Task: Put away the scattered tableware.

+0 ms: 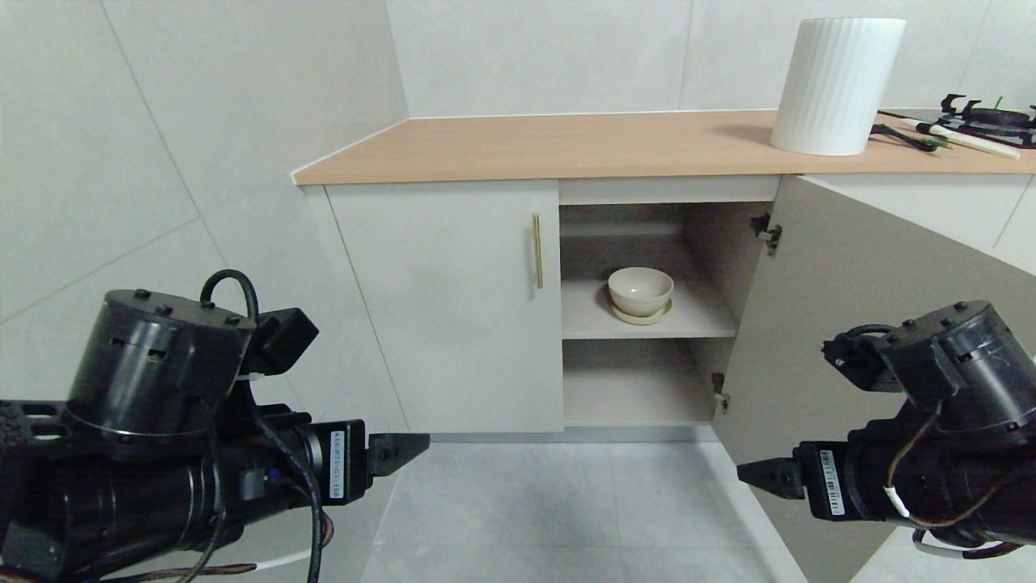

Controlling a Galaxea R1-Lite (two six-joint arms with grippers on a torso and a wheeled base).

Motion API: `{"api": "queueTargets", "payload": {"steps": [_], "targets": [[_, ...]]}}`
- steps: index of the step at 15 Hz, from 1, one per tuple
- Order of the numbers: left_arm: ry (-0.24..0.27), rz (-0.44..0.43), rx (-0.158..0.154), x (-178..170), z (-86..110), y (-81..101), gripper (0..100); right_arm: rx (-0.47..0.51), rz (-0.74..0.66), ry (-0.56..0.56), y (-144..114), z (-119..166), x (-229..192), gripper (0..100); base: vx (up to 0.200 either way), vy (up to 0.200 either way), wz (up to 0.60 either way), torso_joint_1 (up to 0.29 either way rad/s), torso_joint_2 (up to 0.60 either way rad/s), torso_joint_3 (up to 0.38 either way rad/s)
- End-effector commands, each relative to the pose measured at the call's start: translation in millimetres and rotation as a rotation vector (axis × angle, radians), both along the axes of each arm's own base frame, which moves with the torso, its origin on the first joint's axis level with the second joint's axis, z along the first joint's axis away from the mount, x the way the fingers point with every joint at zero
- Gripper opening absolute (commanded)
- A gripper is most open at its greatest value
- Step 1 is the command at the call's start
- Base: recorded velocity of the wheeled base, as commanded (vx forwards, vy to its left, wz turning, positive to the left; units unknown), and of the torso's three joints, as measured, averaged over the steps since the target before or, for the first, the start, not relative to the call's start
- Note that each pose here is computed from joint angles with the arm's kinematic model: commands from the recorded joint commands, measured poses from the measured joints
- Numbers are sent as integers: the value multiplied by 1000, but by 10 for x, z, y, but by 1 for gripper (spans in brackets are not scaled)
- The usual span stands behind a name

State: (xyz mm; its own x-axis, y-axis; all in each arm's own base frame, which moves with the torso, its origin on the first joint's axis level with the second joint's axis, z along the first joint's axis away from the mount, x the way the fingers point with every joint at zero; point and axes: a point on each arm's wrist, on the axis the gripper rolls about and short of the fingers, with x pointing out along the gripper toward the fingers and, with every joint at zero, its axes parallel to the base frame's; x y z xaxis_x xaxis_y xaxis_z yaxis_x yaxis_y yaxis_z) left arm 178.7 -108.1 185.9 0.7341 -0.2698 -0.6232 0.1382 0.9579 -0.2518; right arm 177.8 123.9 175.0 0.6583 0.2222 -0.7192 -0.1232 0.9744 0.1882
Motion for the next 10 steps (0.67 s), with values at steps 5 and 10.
{"api": "queueTargets", "payload": {"steps": [5, 10], "targets": [[0, 2, 1, 4, -1, -1, 100, -1, 0, 2, 4, -5, 5, 100, 0, 0, 0, 0, 0, 0], [-1, 2, 4, 1, -2, 1, 100, -16, 19, -14, -38, 39, -47, 100, 0, -80, 0, 1, -1, 1]]}}
